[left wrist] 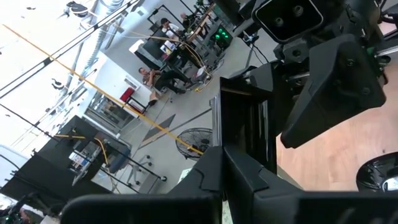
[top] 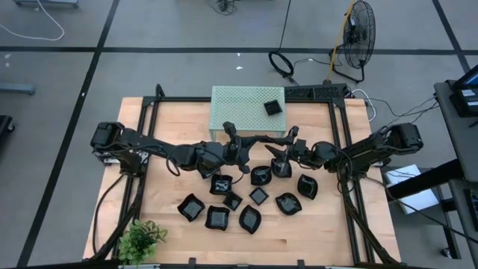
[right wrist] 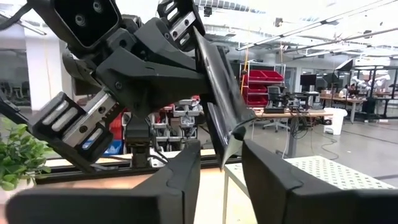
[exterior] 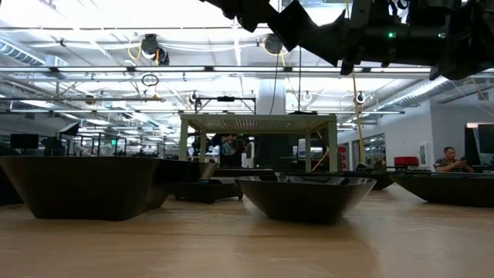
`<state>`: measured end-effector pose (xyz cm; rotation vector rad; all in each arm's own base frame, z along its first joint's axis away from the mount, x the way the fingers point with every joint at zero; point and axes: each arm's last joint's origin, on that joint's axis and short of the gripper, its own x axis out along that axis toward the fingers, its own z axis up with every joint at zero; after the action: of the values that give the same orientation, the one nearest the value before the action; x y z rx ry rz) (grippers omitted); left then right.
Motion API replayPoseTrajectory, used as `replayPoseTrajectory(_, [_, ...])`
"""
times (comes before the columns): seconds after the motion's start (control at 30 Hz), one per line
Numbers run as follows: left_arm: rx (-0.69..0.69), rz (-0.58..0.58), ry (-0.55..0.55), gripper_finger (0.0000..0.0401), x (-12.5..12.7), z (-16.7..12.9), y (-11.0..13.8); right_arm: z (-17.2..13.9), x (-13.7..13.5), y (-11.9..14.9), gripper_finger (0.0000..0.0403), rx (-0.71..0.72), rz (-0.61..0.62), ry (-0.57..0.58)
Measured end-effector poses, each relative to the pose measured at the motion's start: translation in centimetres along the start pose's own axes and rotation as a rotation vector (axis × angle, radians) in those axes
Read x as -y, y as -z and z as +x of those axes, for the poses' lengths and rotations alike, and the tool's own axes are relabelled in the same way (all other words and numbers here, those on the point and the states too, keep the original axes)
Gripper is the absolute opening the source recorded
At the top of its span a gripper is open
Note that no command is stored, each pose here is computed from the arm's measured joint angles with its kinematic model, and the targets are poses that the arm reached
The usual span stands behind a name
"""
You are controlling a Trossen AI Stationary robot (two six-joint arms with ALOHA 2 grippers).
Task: Pick & Place Mini shaped plates
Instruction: Stack the black square plate on top of the other black square plates on the shelf
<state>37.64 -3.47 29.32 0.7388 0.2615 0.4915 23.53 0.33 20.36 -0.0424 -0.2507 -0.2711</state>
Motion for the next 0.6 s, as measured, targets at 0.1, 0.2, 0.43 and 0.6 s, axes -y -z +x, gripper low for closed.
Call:
replayPoseTrajectory(0.1, [-0.001,0.0,0.0,0.0008,0.0,0.0,0.0,0.0,0.01,0.04,0.008,-0.004,-0.004,0.001])
replayPoseTrajectory(0.2, [-0.001,-0.007,-0.001,0.0018,0.0,0.0,0.0,0.0,0.01,0.04,0.006,-0.004,-0.004,0.0])
replayPoseTrajectory(0.43, [0.0,-0.029,0.001,0.0005,0.01,-0.01,0.0,-0.01,0.03,0.04,0.0013,-0.004,-0.009,0.004])
replayPoseTrajectory(0.6, [0.035,-0.08,0.046,0.0031,0.27,-0.14,-0.2,-0.03,0.04,0.08,0.0003,-0.008,-0.022,0.007])
